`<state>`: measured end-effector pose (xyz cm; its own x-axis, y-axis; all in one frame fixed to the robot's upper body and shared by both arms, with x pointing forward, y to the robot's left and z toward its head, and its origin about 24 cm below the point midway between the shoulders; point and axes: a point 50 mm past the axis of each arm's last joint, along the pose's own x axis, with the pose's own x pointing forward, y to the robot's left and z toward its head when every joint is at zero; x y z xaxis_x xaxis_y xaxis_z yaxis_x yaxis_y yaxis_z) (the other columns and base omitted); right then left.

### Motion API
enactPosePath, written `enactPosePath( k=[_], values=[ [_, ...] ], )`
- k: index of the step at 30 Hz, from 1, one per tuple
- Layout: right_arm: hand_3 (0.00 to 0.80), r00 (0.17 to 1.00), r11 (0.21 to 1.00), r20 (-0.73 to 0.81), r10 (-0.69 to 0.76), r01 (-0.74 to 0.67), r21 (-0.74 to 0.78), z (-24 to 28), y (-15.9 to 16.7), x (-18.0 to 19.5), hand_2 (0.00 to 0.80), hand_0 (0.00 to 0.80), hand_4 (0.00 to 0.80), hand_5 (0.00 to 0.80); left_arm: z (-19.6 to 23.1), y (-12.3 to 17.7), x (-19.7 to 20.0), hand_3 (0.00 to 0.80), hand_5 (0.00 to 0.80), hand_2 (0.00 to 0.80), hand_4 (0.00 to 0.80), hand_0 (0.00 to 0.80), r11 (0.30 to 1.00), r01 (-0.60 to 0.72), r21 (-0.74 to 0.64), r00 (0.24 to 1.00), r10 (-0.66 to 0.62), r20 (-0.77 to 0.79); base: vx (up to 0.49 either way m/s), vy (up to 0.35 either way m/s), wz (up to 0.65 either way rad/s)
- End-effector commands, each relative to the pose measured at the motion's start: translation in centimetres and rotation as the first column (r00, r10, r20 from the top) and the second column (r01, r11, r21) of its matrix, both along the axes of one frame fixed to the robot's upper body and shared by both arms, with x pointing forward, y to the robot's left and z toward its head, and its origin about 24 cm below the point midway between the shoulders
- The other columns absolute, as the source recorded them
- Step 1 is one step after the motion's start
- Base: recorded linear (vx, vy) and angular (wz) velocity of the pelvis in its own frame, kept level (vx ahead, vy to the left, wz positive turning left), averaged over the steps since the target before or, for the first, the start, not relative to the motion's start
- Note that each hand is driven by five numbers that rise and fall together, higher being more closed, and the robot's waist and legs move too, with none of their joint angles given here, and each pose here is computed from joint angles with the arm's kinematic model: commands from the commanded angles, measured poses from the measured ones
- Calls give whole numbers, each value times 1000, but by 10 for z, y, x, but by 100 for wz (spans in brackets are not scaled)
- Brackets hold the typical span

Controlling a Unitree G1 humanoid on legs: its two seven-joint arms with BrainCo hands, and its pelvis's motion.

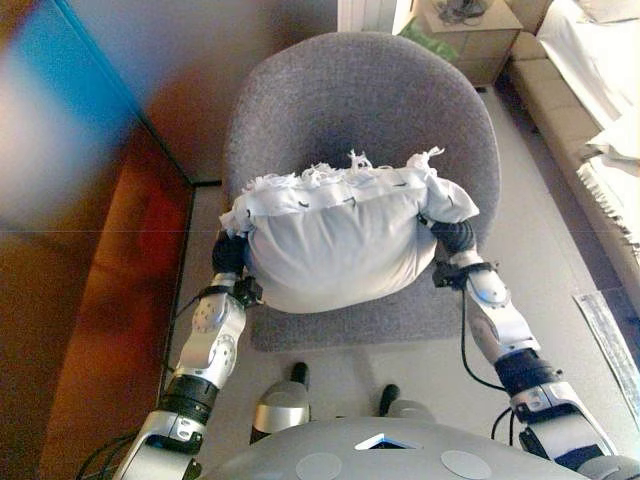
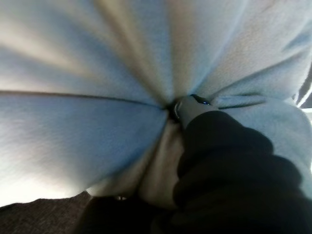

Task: Pick up the cushion and take it to the sofa

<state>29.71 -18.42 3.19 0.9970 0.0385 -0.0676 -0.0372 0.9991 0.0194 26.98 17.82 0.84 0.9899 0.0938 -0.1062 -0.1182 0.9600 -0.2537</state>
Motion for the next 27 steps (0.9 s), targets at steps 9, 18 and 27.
enactPosePath(
  k=[9, 18, 27],
  values=[
    [800, 958, 996, 274, 85, -86, -8, 121, 50, 88, 800, 800, 800, 800, 106, -59, 99, 800, 800, 800, 800, 800, 988, 101, 120, 945, -133, 300, -82, 19, 6],
    [800, 966, 998, 253, -58, 54, 22, 151, 37, 112, 800, 800, 800, 800, 148, -49, 133, 800, 800, 800, 800, 800, 972, 65, 226, 952, -128, 278, -63, 29, -1],
    [800, 956, 993, 268, -120, 116, 31, 167, 39, 118, 800, 800, 800, 800, 171, -36, 146, 800, 800, 800, 800, 800, 970, 39, 241, 958, -104, 266, -40, 69, -7]
  ],
)
